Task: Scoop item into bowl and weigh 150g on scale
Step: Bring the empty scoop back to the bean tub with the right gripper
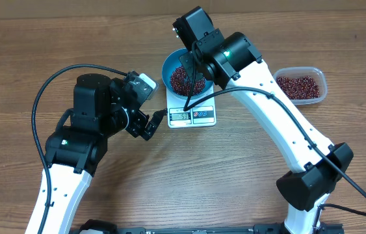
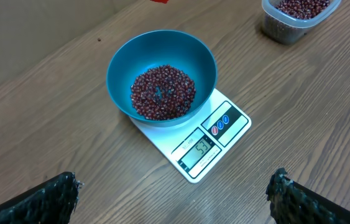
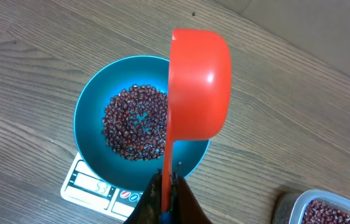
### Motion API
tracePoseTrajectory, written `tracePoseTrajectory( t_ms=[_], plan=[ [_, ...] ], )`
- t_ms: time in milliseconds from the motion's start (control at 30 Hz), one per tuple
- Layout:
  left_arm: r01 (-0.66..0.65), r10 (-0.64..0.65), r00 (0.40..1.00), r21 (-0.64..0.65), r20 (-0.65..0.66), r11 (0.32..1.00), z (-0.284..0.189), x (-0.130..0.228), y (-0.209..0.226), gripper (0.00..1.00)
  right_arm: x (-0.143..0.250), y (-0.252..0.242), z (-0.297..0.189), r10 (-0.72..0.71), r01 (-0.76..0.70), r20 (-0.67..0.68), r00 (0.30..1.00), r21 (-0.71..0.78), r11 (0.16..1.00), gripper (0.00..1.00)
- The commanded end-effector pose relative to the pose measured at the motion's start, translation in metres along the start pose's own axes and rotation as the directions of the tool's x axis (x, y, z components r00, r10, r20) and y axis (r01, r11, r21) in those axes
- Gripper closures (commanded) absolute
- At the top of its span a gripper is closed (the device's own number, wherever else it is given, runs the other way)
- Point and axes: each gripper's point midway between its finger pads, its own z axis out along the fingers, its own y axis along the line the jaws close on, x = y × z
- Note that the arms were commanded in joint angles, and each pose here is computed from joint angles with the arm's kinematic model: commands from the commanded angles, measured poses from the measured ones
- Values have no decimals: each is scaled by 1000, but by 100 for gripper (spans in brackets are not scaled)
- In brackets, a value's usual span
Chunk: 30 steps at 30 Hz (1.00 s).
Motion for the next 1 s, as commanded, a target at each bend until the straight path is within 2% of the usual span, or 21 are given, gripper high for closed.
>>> tracePoseTrajectory(
  t_ms=[0, 133, 300, 533, 567, 833, 967],
  plan=[
    [18, -18, 1000, 9, 2, 1000, 1, 0, 0, 0, -19, -6, -29, 46, -39, 84, 995, -82, 996, 96],
    [18, -18, 1000, 9, 2, 1000, 1, 0, 0, 0, -19, -21, -36, 107, -91, 80, 991, -179, 980, 96],
    [18, -18, 1000, 9, 2, 1000, 1, 0, 0, 0, -6, -80, -51, 250, -230, 50, 967, -257, 939, 96],
    [18, -18, 1000, 9, 2, 1000, 1, 0, 0, 0, 48, -188, -48, 457, -459, -47, 888, -127, 879, 96],
    [18, -18, 1000, 9, 2, 1000, 1, 0, 0, 1, 71, -220, -47, 506, -510, -73, 860, -59, 858, 96],
    [18, -18, 1000, 9, 2, 1000, 1, 0, 0, 0, 150, -274, -14, 615, -614, -206, 761, 78, 786, 96],
    [18, -18, 1000, 9, 2, 1000, 1, 0, 0, 0, 177, -274, 9, 594, -596, -261, 761, 82, 799, 96]
  ],
)
